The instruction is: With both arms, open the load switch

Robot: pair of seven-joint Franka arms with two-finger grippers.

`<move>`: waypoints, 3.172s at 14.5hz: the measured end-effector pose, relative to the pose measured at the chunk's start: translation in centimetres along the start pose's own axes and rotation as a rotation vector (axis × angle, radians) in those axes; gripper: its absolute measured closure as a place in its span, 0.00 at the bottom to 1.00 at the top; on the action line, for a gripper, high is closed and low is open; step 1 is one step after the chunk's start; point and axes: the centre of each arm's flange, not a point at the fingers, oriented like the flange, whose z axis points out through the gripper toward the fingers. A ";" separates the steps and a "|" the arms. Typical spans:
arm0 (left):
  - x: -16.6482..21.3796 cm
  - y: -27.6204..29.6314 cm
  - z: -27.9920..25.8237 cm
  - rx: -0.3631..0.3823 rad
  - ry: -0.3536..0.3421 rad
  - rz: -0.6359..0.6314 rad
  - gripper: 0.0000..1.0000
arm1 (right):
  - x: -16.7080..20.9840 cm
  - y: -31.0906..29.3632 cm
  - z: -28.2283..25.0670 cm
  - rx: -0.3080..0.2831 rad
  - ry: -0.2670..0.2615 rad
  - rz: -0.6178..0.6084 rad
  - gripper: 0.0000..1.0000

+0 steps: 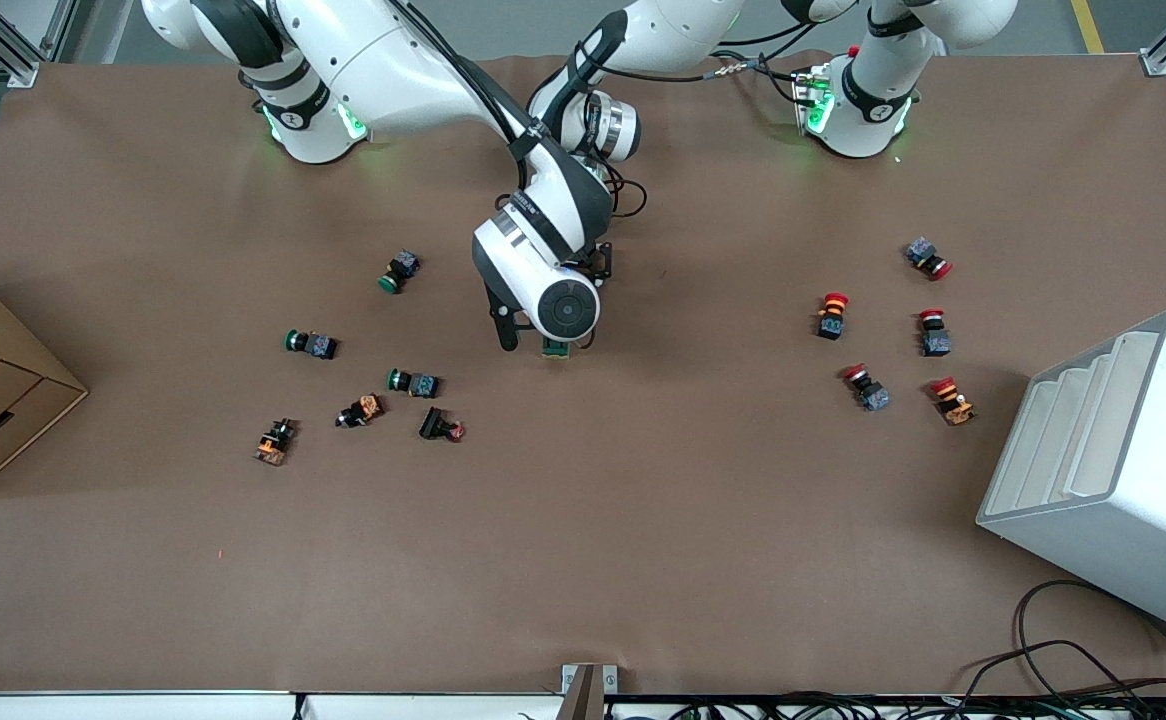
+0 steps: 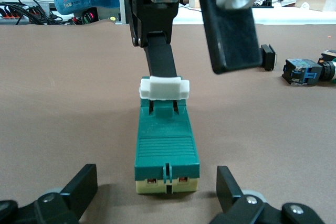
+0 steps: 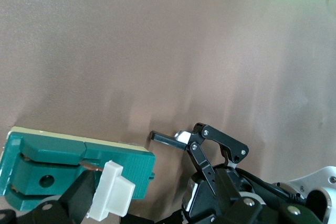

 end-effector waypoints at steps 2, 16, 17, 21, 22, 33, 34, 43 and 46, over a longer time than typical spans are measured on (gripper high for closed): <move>0.0 0.0 0.0 0.000 0.000 0.000 0.00 | -0.1 0.0 0.1 -0.001 0.001 -0.001 0.00; 0.5 0.4 0.3 0.005 0.011 -0.003 0.00 | -0.4 0.1 0.5 -0.002 0.008 -0.007 0.00; 0.7 0.4 0.3 0.007 0.012 -0.003 0.00 | -0.4 0.1 0.6 -0.003 0.008 -0.008 0.00; 0.7 0.4 0.4 0.010 0.011 -0.003 0.00 | -0.5 0.1 0.7 -0.002 0.009 -0.009 0.00; 0.7 0.4 0.4 0.011 0.011 -0.003 0.00 | -0.5 0.1 0.7 -0.002 0.009 -0.009 0.00; 3.7 2.3 -0.4 0.124 -0.045 0.019 0.00 | 7.2 -0.6 -9.9 0.156 -0.051 -0.195 0.00; 4.3 2.8 -0.5 0.125 -0.046 0.012 0.00 | 9.5 -0.4 -11.9 0.182 -0.040 -0.229 0.00; 17.9 5.3 -0.9 0.270 -0.244 -0.077 0.00 | 35.5 0.7 -20.3 0.273 0.039 -0.668 0.00; 28.4 3.5 1.3 0.354 -0.441 -0.155 0.00 | 42.1 2.6 -21.7 0.284 0.077 -0.847 0.00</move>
